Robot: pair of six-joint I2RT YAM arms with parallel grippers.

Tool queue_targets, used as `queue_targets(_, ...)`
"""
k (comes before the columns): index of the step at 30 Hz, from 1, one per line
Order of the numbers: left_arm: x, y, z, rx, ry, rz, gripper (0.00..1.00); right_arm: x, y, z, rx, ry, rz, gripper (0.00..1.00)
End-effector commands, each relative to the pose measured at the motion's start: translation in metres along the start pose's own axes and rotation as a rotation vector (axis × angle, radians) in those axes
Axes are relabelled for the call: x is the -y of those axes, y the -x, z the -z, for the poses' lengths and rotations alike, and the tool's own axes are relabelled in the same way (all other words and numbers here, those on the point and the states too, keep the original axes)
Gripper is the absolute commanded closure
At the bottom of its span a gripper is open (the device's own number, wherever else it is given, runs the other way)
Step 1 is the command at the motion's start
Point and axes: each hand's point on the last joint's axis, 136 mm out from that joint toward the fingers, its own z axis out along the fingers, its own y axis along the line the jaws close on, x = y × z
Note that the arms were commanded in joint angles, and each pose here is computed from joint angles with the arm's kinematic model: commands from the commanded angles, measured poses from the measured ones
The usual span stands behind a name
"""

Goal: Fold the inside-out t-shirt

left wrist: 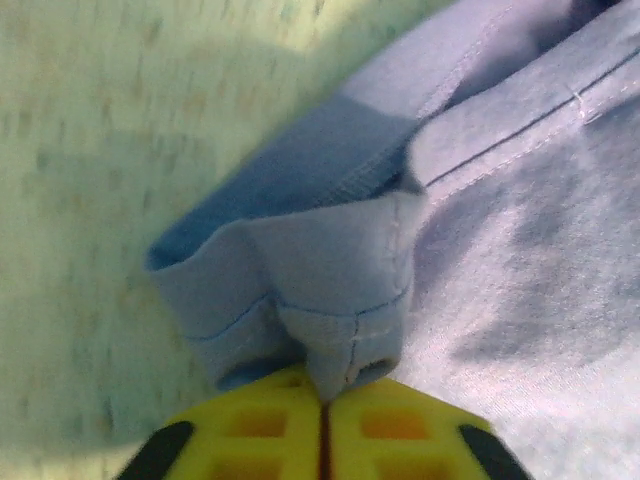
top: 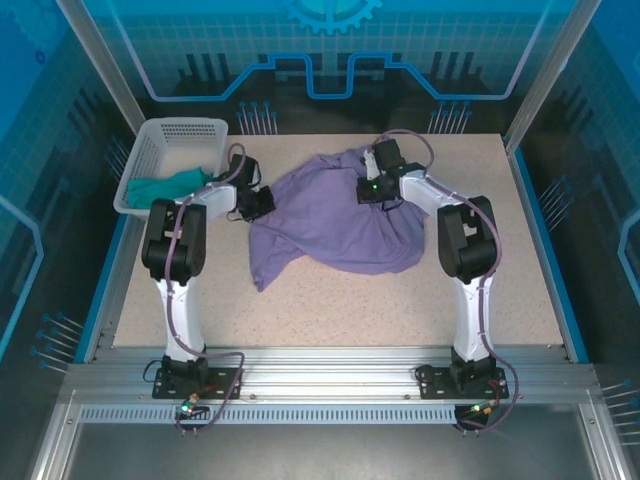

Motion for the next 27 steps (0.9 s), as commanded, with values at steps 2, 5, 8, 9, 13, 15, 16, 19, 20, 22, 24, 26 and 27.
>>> queue_targets(2, -0.001, -0.054, 0.062, 0.033, -0.117, 0.05, 0.98, -0.034, -0.035, 0.065, -0.018, 0.092, 0.09, 1.0)
queue_targets(5, -0.034, -0.098, 0.081, 0.053, -0.056, 0.087, 0.76, -0.061, -0.097, 0.072, -0.102, 0.166, 0.125, 1.0)
queue_targets(8, -0.051, -0.107, 0.099, 0.111, 0.01, 0.079, 0.5, -0.072, -0.152, 0.067, -0.212, 0.172, 0.15, 0.95)
queue_targets(9, -0.051, -0.102, 0.104, 0.145, 0.035, 0.059, 0.46, -0.071, -0.165, 0.065, -0.242, 0.163, 0.156, 0.94)
queue_targets(13, -0.004, -0.07, 0.107, 0.205, -0.002, -0.099, 0.37, -0.064, -0.175, 0.062, -0.265, 0.132, 0.17, 0.87)
queue_targets(15, 0.044, -0.062, 0.097, 0.167, -0.071, -0.205, 0.35, -0.067, -0.165, 0.064, -0.244, 0.14, 0.172, 0.79)
queue_targets(16, 0.061, -0.062, 0.089, 0.143, -0.086, -0.246, 0.35, -0.069, -0.159, 0.066, -0.227, 0.143, 0.173, 0.74)
queue_targets(19, 0.091, -0.063, 0.058, 0.061, -0.075, -0.311, 0.34, -0.067, -0.135, 0.072, -0.155, 0.135, 0.15, 0.58)
queue_targets(20, 0.095, -0.066, 0.049, 0.031, -0.077, -0.309, 0.34, -0.065, -0.123, 0.075, -0.119, 0.133, 0.13, 0.53)
queue_targets(22, 0.096, -0.071, 0.033, -0.011, -0.085, -0.286, 0.35, -0.061, -0.099, 0.078, -0.045, 0.127, 0.092, 0.45)
queue_targets(24, 0.096, -0.076, 0.023, -0.037, -0.1, -0.263, 0.38, -0.057, -0.077, 0.075, 0.009, 0.093, 0.085, 0.37)
queue_targets(26, 0.097, -0.078, 0.017, -0.056, -0.112, -0.252, 0.43, -0.055, -0.062, 0.065, 0.024, 0.054, 0.098, 0.34)
queue_targets(27, 0.097, -0.08, 0.015, -0.066, -0.114, -0.247, 0.46, -0.054, -0.054, 0.058, 0.023, 0.031, 0.106, 0.33)
